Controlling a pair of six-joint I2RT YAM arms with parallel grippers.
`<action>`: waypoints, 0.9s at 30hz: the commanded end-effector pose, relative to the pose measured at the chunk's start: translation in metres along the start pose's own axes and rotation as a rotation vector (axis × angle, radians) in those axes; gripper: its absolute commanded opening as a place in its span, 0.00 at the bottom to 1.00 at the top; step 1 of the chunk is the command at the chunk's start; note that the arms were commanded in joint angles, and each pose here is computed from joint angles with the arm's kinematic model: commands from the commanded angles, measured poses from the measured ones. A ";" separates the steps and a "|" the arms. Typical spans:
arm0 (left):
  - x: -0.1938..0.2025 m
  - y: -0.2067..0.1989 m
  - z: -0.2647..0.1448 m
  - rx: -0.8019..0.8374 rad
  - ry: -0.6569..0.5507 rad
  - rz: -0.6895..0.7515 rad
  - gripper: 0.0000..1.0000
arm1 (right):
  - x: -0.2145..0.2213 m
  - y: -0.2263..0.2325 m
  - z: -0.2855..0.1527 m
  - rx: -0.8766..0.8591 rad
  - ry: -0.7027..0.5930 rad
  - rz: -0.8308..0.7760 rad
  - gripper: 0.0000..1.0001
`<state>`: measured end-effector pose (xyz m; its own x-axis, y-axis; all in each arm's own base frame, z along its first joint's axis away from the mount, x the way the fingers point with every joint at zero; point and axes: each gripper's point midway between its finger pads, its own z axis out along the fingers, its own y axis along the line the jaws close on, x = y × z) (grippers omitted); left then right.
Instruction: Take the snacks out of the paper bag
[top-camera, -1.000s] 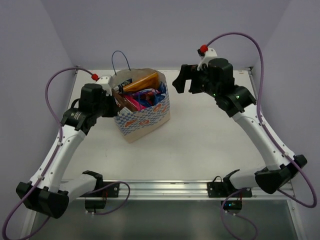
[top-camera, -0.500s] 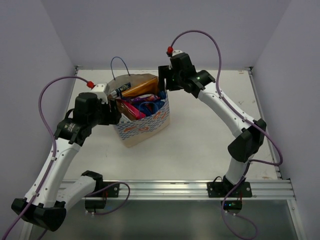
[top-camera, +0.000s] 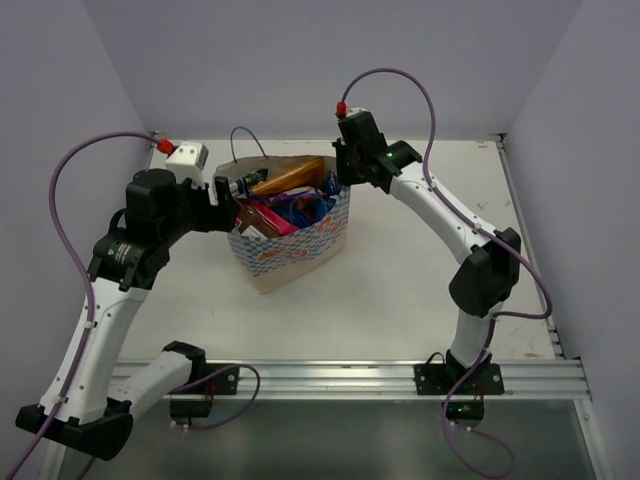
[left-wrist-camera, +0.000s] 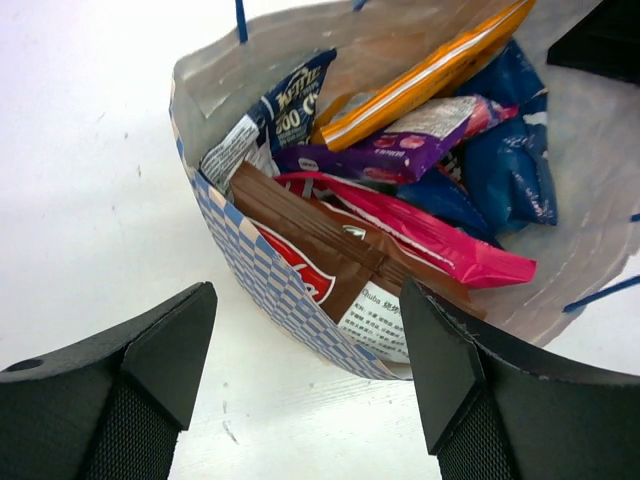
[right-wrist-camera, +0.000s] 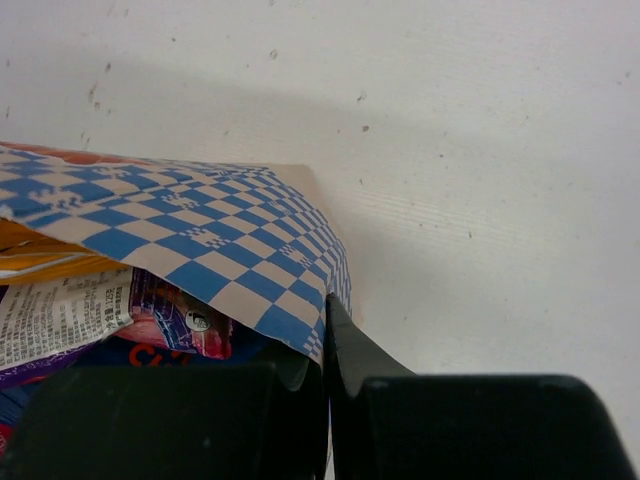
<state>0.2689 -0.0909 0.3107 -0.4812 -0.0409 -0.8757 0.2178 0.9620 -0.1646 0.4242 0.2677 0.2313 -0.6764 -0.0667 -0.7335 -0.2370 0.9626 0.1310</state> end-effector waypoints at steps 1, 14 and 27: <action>-0.034 -0.023 -0.003 0.118 -0.074 0.061 0.82 | -0.045 -0.030 -0.048 0.092 -0.198 -0.014 0.00; -0.053 -0.136 0.021 0.467 -0.176 0.219 0.76 | -0.100 -0.085 -0.152 0.293 -0.539 -0.083 0.00; -0.016 -0.245 0.080 0.556 -0.203 0.392 0.67 | -0.110 -0.109 -0.181 0.422 -0.608 -0.169 0.00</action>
<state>0.2801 -0.3303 0.3099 -0.2270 0.2162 -0.9496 0.7765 0.6286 -0.0426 0.4007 0.1377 0.3407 -0.3427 -0.2671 -0.9007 -0.0394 0.9620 -0.2703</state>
